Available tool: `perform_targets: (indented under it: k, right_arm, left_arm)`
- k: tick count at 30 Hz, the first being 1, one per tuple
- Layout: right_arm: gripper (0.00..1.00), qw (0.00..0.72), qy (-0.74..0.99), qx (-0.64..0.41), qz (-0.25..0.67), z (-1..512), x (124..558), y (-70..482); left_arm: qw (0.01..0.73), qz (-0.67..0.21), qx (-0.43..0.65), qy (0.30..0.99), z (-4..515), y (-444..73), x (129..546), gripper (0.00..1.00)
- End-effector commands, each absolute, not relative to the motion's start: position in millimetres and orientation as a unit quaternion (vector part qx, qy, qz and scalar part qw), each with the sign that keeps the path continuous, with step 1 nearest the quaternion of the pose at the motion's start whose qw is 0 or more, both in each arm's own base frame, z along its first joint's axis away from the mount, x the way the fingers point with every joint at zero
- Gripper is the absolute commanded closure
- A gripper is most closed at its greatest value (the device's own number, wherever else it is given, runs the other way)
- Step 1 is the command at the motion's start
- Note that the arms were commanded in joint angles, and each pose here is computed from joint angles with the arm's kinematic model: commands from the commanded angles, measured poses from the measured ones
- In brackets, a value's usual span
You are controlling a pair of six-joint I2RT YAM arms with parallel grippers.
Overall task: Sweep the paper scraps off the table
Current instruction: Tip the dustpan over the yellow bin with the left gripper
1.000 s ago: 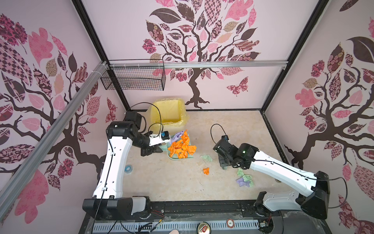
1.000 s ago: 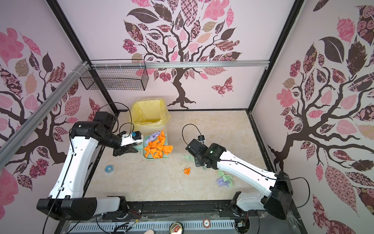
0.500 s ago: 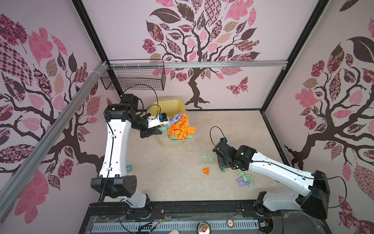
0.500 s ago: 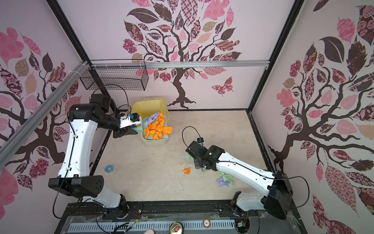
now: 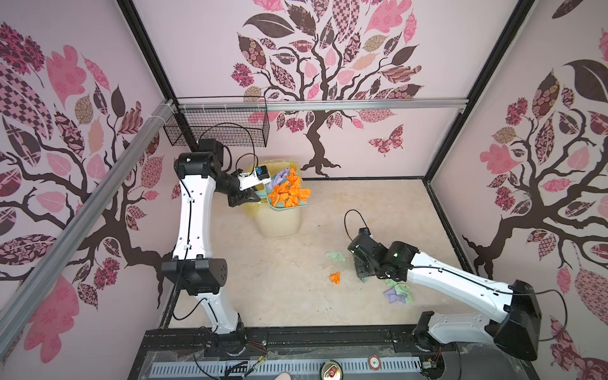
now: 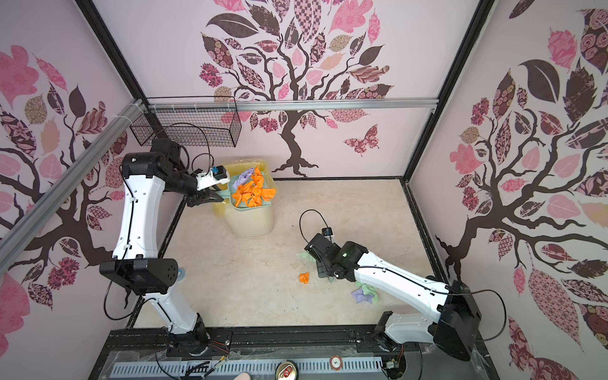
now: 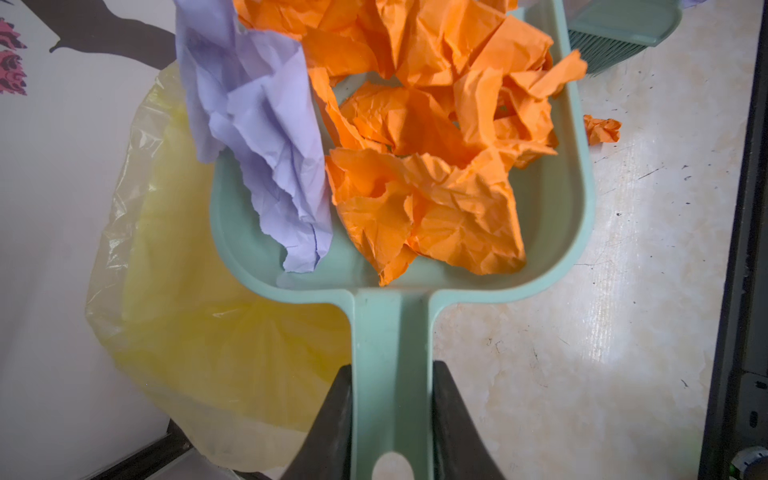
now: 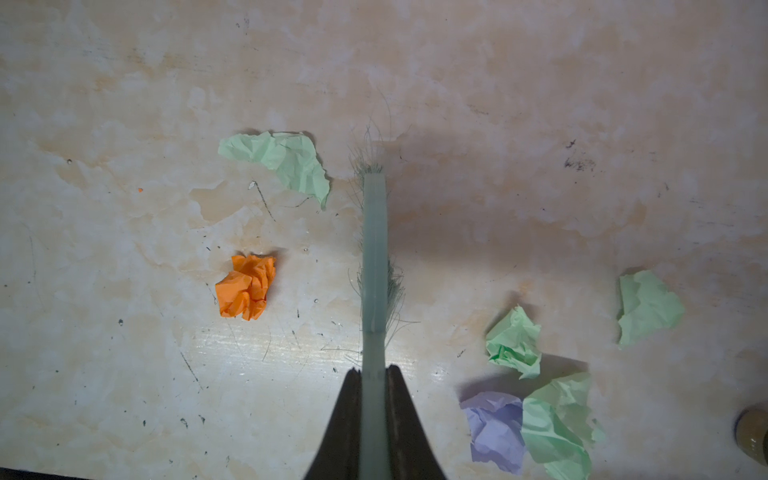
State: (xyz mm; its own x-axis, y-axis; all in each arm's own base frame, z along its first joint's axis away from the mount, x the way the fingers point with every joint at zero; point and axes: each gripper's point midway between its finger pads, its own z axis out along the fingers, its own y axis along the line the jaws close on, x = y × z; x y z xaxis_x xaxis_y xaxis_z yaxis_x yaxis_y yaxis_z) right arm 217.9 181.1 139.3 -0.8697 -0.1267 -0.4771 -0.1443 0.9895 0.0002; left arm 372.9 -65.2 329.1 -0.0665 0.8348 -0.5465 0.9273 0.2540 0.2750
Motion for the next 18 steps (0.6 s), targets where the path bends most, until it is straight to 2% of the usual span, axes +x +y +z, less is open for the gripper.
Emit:
perform_targets:
  k: [1, 11, 18]
  right_arm:
    - [1.0, 0.244, 0.967, -0.067, 0.027, 139.4, 214.5, 178.7]
    - [1.0, 0.244, 0.967, -0.067, 0.031, 136.0, 212.4, 178.0]
    - [1.0, 0.236, 0.968, -0.074, 0.03, 129.2, 213.1, 182.2]
  left_arm:
    - [0.273, -0.112, 0.583, 0.757, 325.7, -62.9, 353.1, 1.0]
    - [0.273, -0.072, 0.557, 0.781, 313.5, -31.0, 400.8, 1.0]
    - [0.279, -0.057, 0.544, 0.789, 313.1, -13.1, 410.8, 1.0]
